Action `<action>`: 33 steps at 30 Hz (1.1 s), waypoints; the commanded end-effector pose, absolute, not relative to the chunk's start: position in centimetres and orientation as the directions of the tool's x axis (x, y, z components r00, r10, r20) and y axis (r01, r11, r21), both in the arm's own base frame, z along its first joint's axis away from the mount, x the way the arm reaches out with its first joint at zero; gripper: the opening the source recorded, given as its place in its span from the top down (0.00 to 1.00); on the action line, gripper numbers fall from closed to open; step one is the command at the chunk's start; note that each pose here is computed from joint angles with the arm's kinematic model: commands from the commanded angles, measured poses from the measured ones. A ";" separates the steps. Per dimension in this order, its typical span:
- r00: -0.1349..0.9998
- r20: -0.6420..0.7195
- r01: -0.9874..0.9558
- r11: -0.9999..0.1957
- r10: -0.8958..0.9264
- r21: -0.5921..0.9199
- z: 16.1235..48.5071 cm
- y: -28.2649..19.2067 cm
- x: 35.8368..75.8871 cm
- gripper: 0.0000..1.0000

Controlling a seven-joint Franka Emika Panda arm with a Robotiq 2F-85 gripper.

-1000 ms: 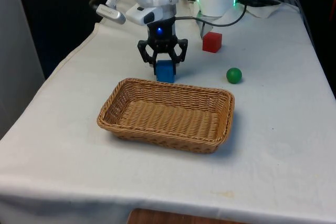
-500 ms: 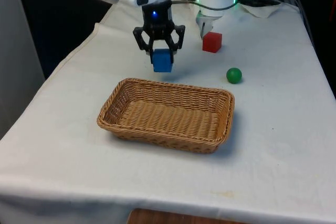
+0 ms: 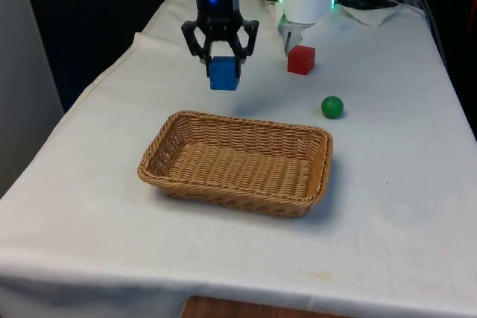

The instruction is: Place all non-red objects into the basket.

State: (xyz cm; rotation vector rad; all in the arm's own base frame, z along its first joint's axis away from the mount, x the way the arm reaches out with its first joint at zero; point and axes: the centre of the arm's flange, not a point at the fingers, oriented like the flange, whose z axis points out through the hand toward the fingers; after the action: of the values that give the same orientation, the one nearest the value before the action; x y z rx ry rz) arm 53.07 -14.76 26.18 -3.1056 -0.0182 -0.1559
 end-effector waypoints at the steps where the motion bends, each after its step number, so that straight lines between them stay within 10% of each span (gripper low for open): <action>1: 0.995 0.097 0.005 -1.000 0.003 -0.020 26.7 -15.0 53.2 1.00; 33: 0.986 0.164 -0.036 -0.999 -0.037 -0.007 30.7 -14.5 60.5 1.00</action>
State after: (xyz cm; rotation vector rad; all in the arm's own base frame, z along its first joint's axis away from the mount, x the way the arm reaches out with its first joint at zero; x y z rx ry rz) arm 59.93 -14.75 31.10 -3.1381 0.0516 -0.2502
